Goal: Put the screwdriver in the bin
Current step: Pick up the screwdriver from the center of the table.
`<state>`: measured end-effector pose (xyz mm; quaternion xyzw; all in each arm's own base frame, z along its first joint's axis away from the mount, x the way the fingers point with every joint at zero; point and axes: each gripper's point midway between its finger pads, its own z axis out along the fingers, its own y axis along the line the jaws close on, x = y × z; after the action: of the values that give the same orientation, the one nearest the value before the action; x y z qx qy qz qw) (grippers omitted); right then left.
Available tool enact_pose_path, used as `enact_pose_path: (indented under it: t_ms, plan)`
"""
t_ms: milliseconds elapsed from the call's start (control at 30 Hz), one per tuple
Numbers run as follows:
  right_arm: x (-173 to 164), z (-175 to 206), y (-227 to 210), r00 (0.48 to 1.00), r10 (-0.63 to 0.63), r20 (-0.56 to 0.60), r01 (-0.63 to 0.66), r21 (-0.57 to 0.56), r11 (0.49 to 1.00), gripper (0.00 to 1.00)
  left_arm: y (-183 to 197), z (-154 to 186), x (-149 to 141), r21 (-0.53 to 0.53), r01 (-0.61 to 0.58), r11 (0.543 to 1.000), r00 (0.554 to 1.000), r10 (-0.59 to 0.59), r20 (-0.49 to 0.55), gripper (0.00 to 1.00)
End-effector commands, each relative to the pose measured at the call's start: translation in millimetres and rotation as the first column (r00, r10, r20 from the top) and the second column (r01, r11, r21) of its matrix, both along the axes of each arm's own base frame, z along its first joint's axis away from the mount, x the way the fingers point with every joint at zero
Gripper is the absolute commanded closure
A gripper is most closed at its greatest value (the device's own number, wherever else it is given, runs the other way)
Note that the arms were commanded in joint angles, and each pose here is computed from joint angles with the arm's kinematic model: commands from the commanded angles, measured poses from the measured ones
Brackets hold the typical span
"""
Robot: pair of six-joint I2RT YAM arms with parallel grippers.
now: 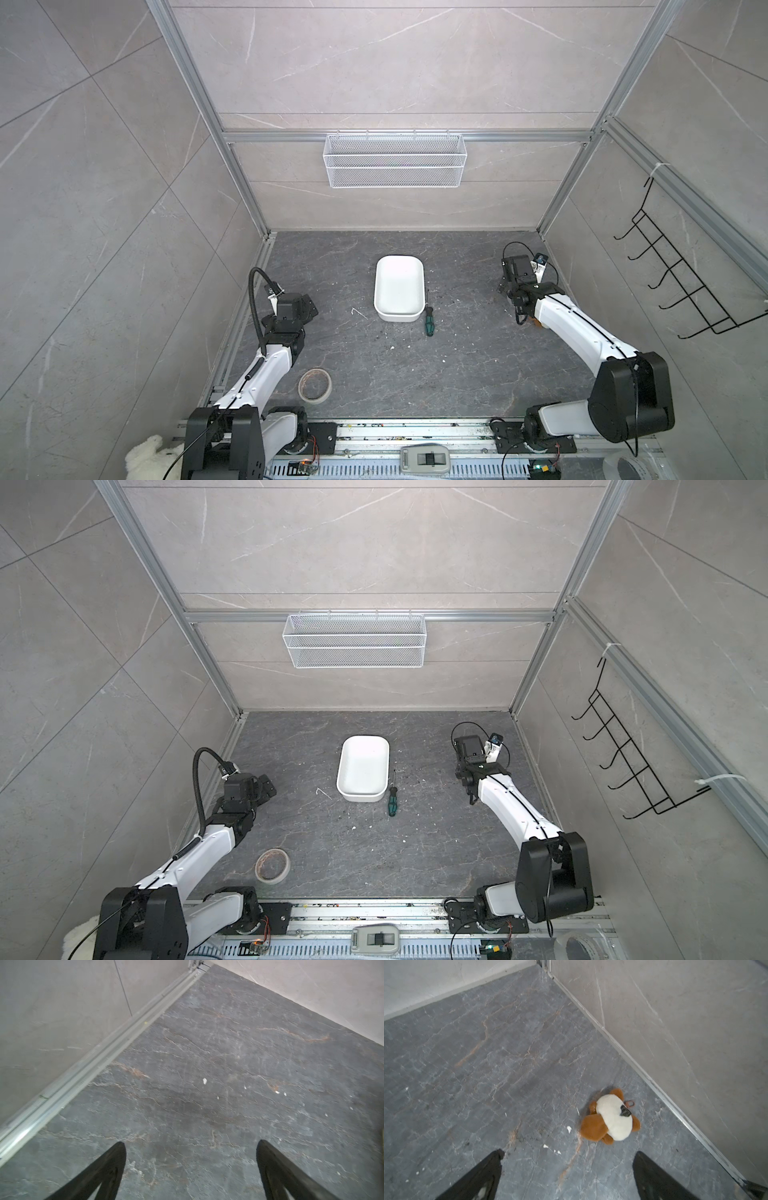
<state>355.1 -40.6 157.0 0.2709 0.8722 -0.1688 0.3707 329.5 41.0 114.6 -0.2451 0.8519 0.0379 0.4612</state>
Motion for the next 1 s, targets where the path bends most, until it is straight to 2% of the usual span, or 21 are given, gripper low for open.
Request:
enact_pose_path:
  t_ms: [0,67,167,200,267,333,400,500,600,633,667,867,967]
  plan:
    - [-2,14,9,0.998,0.06,0.037,-0.062,0.036,0.997,0.0,-28,11,17,-0.133,0.113,0.985,0.992,-0.104,0.073,0.0]
    - [0,20,16,0.993,0.103,0.055,-0.106,0.068,0.992,0.01,-45,7,14,-0.222,0.164,0.961,0.986,-0.156,0.051,0.0]
    - [-2,29,15,0.992,0.101,0.081,-0.106,0.062,0.992,0.02,-76,15,1,-0.346,0.296,0.89,0.955,-0.262,0.142,0.0]
    - [-3,32,13,0.991,0.096,0.093,-0.101,0.05,0.994,0.01,-84,18,-5,-0.365,0.336,0.868,0.941,-0.293,0.171,0.0]
    - [-2,35,17,0.985,0.114,0.128,-0.123,0.064,0.99,0.01,-90,21,-19,-0.357,0.382,0.852,0.923,-0.337,0.184,0.0]
    - [1,32,32,0.973,0.148,0.174,-0.175,0.151,0.973,0.0,-85,18,-35,-0.318,0.376,0.87,0.927,-0.356,0.119,0.0]
    - [4,23,61,0.95,0.221,0.219,-0.278,0.28,0.919,0.0,-76,13,-47,-0.303,0.33,0.894,0.943,-0.324,0.073,0.0]
    - [11,3,107,0.896,0.315,0.313,-0.432,0.448,0.782,0.02,-86,9,-51,-0.322,0.387,0.864,0.922,-0.363,0.134,0.0]
    - [8,-23,143,0.882,0.336,0.33,-0.471,0.582,0.663,0.07,-80,6,-56,-0.303,0.359,0.883,0.933,-0.345,0.1,0.0]
    - [5,-29,154,0.876,0.354,0.328,-0.482,0.598,0.64,0.08,-77,4,-56,-0.299,0.34,0.892,0.94,-0.328,0.091,0.0]
    - [1,-37,165,0.872,0.374,0.315,-0.488,0.607,0.627,0.08,-75,3,-56,-0.298,0.332,0.895,0.943,-0.321,0.087,0.0]
    - [-33,-91,205,0.852,0.49,0.186,-0.493,0.603,0.627,0.1,-72,-1,-57,-0.313,0.293,0.904,0.954,-0.296,0.039,0.0]
    - [-43,-99,214,0.838,0.518,0.172,-0.504,0.607,0.614,0.13,-68,3,-61,-0.301,0.286,0.91,0.958,-0.275,0.081,0.0]
